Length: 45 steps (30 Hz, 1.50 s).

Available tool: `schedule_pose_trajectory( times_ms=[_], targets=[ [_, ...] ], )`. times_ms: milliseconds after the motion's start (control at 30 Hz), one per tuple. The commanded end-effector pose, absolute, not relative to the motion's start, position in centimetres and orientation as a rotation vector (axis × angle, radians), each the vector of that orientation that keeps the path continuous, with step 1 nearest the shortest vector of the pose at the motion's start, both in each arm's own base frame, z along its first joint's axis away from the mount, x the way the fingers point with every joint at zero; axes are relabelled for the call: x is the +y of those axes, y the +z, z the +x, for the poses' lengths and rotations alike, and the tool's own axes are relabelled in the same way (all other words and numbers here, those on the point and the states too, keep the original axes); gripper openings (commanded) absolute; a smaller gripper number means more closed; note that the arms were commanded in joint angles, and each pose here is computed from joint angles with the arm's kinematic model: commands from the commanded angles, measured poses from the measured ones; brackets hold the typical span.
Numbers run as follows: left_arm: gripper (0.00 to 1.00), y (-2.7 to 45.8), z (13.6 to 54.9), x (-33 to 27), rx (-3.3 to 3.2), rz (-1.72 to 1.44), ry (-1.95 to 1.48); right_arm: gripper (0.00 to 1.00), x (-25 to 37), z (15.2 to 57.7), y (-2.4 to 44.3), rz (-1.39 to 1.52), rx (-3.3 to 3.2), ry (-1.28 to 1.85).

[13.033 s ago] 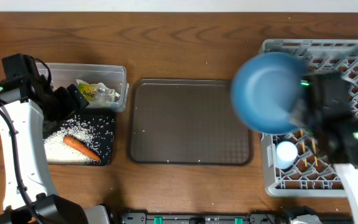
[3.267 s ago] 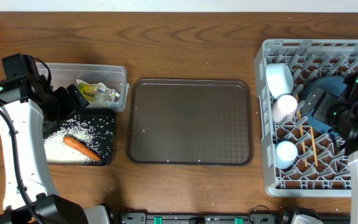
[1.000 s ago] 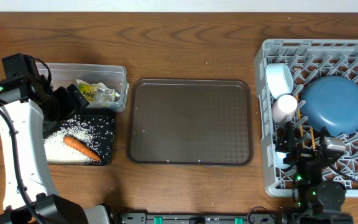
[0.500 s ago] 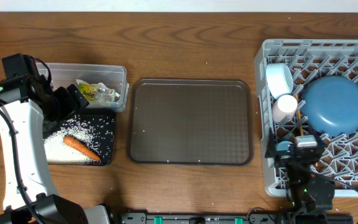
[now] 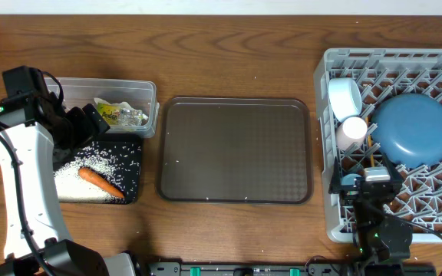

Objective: Sort waste into correct bins and load items into the dishwasher rack

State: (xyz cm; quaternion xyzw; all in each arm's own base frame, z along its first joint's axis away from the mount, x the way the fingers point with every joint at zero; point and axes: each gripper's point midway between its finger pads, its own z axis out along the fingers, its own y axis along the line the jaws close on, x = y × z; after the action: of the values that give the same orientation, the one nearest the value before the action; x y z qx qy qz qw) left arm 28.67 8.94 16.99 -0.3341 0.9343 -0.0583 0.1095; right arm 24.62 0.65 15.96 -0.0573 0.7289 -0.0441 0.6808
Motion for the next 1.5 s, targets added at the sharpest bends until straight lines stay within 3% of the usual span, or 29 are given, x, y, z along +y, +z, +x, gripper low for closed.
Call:
schedule_pose_trajectory(
  times_ms=[0, 1467],
  targets=[
    [0.98, 17.78, 28.61, 9.16, 2.726, -0.972, -0.16, 0.99, -1.12, 24.58, 15.95, 0.048, 1.633, -0.075],
    [0.98, 17.78, 28.61, 9.16, 2.726, -0.972, -0.16, 0.99, -0.85, 24.6, 15.93, 0.088, 1.632, -0.006]
  ],
)
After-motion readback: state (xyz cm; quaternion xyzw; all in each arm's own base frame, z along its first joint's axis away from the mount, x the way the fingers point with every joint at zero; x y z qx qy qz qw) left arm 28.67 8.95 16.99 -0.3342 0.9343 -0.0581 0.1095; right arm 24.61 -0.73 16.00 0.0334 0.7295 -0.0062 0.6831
